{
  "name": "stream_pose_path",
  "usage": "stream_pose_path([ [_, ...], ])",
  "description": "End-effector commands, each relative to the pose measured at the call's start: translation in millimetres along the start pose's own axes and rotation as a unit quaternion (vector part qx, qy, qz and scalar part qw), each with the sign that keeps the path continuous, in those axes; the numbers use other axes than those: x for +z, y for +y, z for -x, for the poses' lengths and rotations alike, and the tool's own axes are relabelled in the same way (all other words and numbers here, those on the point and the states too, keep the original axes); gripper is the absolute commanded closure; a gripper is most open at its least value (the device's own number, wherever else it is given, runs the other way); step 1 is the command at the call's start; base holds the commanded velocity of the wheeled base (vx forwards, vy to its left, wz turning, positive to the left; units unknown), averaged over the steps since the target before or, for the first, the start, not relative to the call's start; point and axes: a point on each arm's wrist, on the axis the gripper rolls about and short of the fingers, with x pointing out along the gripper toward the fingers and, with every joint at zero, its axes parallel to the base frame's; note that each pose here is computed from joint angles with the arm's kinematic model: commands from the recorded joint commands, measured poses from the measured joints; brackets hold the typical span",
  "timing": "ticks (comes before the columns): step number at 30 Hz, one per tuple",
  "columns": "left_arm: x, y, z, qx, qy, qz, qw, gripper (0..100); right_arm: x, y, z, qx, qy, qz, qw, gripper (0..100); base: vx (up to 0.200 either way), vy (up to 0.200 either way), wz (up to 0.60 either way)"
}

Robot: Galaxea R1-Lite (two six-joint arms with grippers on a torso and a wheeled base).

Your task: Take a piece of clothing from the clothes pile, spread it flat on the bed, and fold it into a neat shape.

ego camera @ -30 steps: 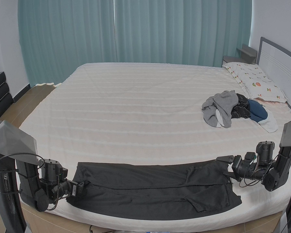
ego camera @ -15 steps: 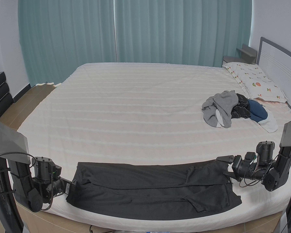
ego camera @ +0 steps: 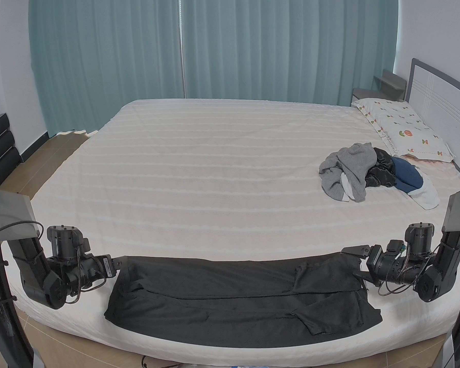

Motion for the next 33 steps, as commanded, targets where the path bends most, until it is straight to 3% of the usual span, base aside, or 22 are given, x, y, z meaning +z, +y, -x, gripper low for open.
stream_pose_path([
  [1, 24.0, -7.3, -19.0, -0.056, 0.021, 0.091, 0.994, 0, -0.5, -1.4, -1.2, -0.002, 0.002, -0.001, 1.0, 0, 0.0, 0.0, 0.0],
  [6, 11.6, -3.0, -37.4, -0.054, 0.065, 0.114, 0.9899, 0, -0.2, -1.7, -2.0, -0.002, 0.002, -0.001, 1.0, 0, 0.0, 0.0, 0.0],
  [13, 6.7, -1.0, -46.6, -0.051, 0.076, 0.115, 0.9891, 0, 0.6, -2.3, -3.8, -0.001, 0.001, -0.001, 1.0, 0, 0.0, 0.0, 0.0],
  [14, 4.8, -0.3, -48.0, -0.05, 0.079, 0.116, 0.9889, 100, 0.6, -2.3, -3.8, -0.001, 0.001, -0.001, 1.0, 0, 0.0, 0.0, 0.0],
  [26, 6.6, 6.9, -54.3, -0.038, 0.069, 0.121, 0.9895, 100, 8.7, 0.0, -8.2, 0.007, -0.011, 0.006, 0.9999, 0, 0.0, 0.0, 0.0],
  [33, 22.3, 9.3, -56.8, -0.039, 0.045, 0.165, 0.9845, 100, 19.1, -6.5, -30.3, -0.014, -0.041, 0.011, 0.999, 0, 0.0, 0.0, 0.0],
])
